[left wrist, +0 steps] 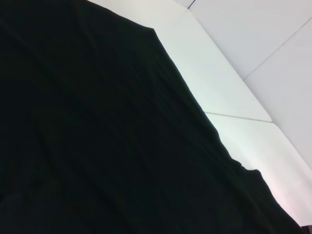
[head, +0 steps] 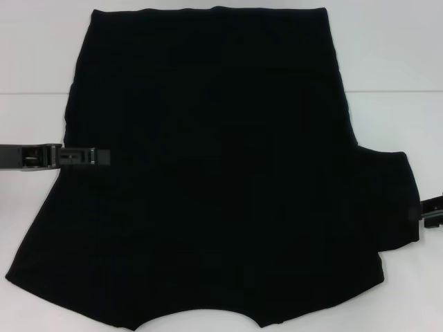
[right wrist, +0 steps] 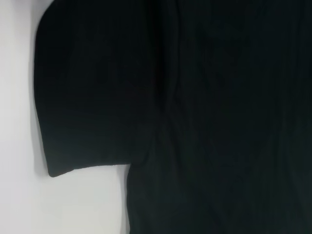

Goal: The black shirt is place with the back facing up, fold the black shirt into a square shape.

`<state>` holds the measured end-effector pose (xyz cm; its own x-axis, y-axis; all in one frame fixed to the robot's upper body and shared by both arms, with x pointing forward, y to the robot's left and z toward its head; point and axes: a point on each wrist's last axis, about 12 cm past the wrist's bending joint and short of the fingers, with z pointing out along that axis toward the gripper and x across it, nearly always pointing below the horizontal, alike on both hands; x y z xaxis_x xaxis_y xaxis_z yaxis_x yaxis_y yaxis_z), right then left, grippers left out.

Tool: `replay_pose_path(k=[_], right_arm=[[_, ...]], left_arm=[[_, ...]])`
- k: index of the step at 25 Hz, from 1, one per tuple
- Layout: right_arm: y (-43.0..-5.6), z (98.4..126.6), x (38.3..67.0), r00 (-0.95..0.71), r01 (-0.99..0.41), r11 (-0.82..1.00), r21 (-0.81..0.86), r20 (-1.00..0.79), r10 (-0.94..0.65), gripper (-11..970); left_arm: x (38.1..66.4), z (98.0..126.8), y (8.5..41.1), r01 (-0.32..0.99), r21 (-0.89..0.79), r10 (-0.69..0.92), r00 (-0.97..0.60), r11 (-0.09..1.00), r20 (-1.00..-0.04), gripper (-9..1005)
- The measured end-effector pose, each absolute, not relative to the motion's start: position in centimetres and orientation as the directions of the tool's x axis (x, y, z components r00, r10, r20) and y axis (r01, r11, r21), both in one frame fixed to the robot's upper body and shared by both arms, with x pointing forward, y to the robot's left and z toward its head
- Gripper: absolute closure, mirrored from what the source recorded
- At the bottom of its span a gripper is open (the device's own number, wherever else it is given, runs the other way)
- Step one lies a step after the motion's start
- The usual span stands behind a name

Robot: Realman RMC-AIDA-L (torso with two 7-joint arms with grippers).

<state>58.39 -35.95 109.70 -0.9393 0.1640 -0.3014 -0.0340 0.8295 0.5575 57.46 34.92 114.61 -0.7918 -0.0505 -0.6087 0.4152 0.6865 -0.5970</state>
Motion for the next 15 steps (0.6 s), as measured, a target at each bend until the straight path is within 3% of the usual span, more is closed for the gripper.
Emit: replay_pose_path(k=[11,15], right_arm=[[-35.19,109.10,58.67,-0.936,-0.027,0.822,0.569,-0.303,0.180,513],[-35.07,109.11,58.74,-0.939,-0.033,0.827,0.562,-0.302,0.167,663]], left_arm=[[57.56,114.58,34.70,0.417,-0.600,-0.062,-0.785,0.682,-0.616,302],[57.55,114.55,34.65,0.418,-0.601,-0.062,-0.785,0.681,-0.616,301]])
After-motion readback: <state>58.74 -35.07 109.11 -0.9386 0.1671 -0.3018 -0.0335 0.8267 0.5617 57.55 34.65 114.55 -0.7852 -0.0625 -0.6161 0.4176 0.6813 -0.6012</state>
